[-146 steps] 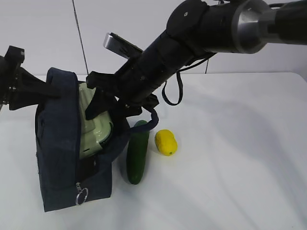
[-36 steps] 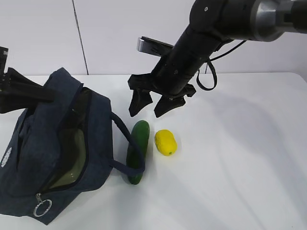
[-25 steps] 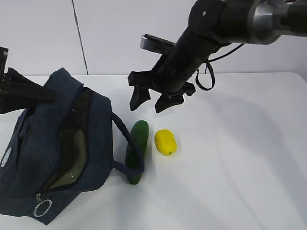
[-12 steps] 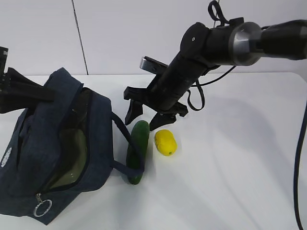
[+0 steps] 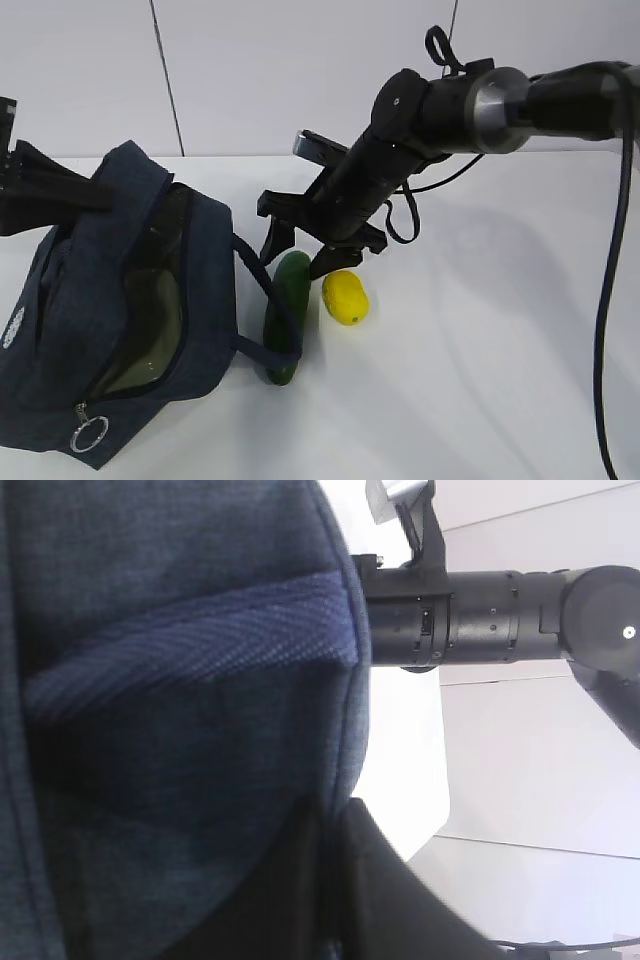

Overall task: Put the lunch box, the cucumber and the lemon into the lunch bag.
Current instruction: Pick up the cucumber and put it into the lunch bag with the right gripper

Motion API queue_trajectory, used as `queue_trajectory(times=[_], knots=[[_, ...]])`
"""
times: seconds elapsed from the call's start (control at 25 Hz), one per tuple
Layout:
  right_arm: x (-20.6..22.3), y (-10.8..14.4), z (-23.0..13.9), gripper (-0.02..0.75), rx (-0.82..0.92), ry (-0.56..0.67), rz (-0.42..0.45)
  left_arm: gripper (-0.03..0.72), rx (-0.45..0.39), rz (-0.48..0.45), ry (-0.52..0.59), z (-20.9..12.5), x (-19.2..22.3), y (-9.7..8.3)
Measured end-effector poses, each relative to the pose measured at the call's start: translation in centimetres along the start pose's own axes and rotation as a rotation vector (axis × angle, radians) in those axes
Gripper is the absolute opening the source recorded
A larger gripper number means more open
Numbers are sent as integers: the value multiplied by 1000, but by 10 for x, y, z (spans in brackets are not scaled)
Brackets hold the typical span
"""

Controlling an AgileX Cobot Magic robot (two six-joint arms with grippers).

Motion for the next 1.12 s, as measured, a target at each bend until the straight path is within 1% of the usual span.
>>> queue_trajectory(times=[0.32,0.56,1.12], knots=[[1,-5,3,521,-24,-16,-25,1,1,-3,-5,1,0,-1],[6,-9,3,521,-18,-9,-32,1,2,-3,-7,1,0,0],[6,-9,3,521,-21,-12,-34,1,2,-1,-9,2,0,0]])
Point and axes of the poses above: a point on each arm's last joint axis where the gripper is mounted, x pointing out along that axis toward the gripper, y along the wrist's bending axis when the last joint is at zero, z = x × y, the point moved 9 cm from there along x, pointing out along that axis toward the gripper, and after that the axes turned 15 degrees about x, right-handed, at the moved point
